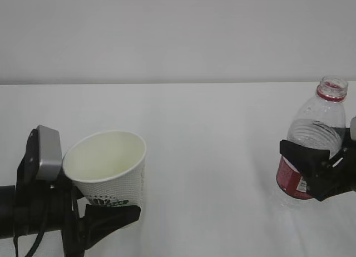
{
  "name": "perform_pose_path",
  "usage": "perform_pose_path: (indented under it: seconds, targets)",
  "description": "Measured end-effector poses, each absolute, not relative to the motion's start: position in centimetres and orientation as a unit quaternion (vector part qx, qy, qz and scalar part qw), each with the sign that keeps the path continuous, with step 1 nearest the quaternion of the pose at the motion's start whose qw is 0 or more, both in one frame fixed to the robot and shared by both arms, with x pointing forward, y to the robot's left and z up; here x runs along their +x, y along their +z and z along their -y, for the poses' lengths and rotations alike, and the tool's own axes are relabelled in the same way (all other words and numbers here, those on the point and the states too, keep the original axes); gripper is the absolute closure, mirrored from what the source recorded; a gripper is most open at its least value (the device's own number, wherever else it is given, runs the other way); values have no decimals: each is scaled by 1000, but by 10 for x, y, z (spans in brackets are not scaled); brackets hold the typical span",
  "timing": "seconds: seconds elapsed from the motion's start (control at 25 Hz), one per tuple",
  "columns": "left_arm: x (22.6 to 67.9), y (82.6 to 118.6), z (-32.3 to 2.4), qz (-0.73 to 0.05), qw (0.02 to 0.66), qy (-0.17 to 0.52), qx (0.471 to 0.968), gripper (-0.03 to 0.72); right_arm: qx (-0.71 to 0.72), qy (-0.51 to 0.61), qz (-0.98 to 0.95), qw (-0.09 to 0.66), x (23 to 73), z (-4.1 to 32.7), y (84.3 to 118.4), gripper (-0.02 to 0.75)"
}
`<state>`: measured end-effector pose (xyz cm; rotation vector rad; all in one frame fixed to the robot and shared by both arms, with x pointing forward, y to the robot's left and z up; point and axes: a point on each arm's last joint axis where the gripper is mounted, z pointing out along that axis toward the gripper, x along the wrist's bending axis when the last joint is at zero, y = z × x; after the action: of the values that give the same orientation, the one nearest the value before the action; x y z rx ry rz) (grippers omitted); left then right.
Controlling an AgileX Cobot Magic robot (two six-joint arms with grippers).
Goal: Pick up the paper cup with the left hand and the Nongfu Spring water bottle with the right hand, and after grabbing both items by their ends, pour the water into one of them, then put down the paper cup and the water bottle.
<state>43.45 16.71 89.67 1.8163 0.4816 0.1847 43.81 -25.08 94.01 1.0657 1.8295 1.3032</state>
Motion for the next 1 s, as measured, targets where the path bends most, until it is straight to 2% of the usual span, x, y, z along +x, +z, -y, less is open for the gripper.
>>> perform_pose_path:
  seconds: [0.56, 1.0]
  targets:
    - [410, 897, -135, -145, 593, 33, 792, 172, 370, 515, -713, 299, 443, 243, 947, 218]
    - [406, 908, -104, -91, 614, 18, 783, 172, 327, 532, -724, 293, 453, 236, 959, 218]
